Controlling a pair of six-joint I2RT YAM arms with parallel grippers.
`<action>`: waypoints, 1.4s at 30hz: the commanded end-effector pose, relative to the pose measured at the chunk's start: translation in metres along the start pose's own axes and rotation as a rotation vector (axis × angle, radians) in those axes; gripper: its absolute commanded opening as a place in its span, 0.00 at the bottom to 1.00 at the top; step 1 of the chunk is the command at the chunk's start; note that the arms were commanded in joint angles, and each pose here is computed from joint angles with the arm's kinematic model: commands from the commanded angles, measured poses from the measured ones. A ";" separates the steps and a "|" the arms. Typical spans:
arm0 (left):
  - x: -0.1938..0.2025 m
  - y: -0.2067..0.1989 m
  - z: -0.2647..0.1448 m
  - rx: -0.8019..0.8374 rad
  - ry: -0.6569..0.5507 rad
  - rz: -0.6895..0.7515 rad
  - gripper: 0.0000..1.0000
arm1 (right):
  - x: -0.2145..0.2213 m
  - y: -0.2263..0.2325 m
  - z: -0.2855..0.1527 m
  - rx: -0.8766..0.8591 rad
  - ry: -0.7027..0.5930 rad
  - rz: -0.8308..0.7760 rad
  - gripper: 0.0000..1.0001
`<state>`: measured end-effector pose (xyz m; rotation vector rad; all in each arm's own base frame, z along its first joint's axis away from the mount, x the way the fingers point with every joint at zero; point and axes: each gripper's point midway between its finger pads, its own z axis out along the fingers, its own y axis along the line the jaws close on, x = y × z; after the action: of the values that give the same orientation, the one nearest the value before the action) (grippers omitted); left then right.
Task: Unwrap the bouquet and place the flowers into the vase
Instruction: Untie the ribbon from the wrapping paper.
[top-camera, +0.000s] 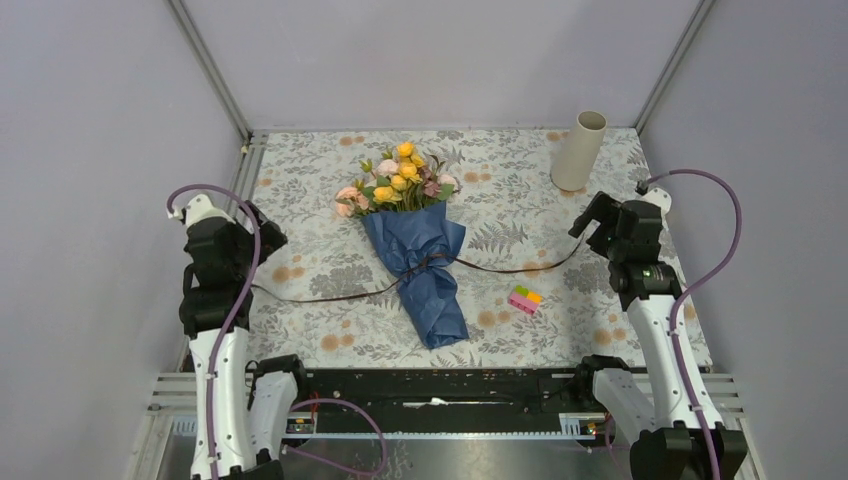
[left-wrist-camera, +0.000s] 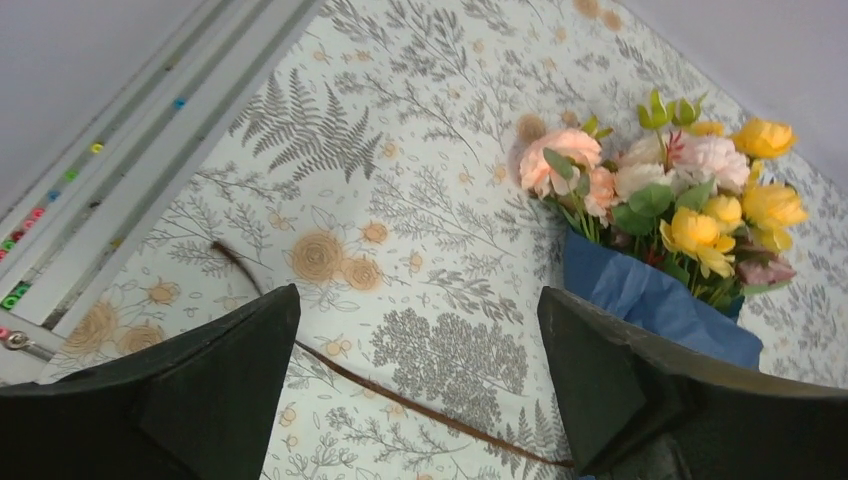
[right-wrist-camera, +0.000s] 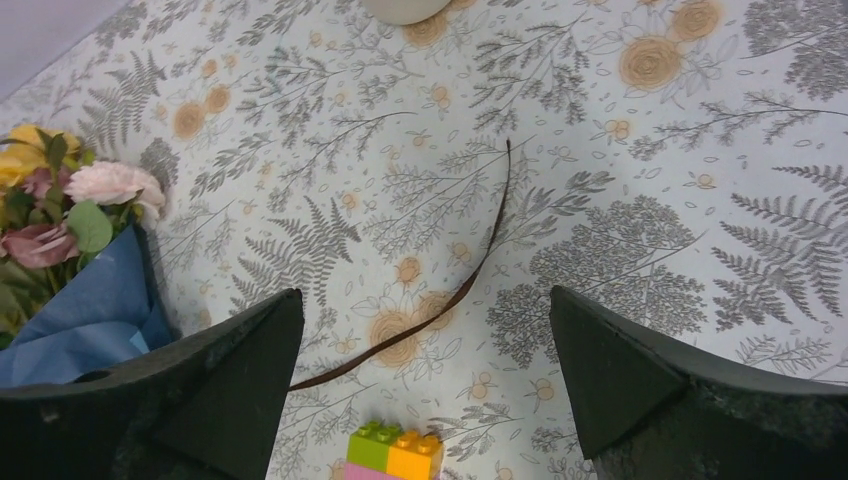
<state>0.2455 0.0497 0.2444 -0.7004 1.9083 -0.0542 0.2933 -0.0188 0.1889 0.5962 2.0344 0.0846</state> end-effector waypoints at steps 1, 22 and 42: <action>0.006 -0.020 0.001 0.078 0.036 0.043 0.97 | 0.005 0.019 -0.008 -0.123 0.019 -0.007 1.00; 0.156 -0.167 -0.010 0.574 0.381 0.048 0.92 | 0.158 0.190 -0.092 -0.745 0.411 -0.114 0.86; 0.205 -0.225 -0.023 0.734 0.496 -0.027 0.61 | 0.245 0.238 -0.106 -0.804 0.447 -0.354 0.58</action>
<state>0.2637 -0.2292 0.1503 -0.2075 2.1934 -0.8752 0.1804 0.3033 0.1069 -0.2962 2.3397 0.8715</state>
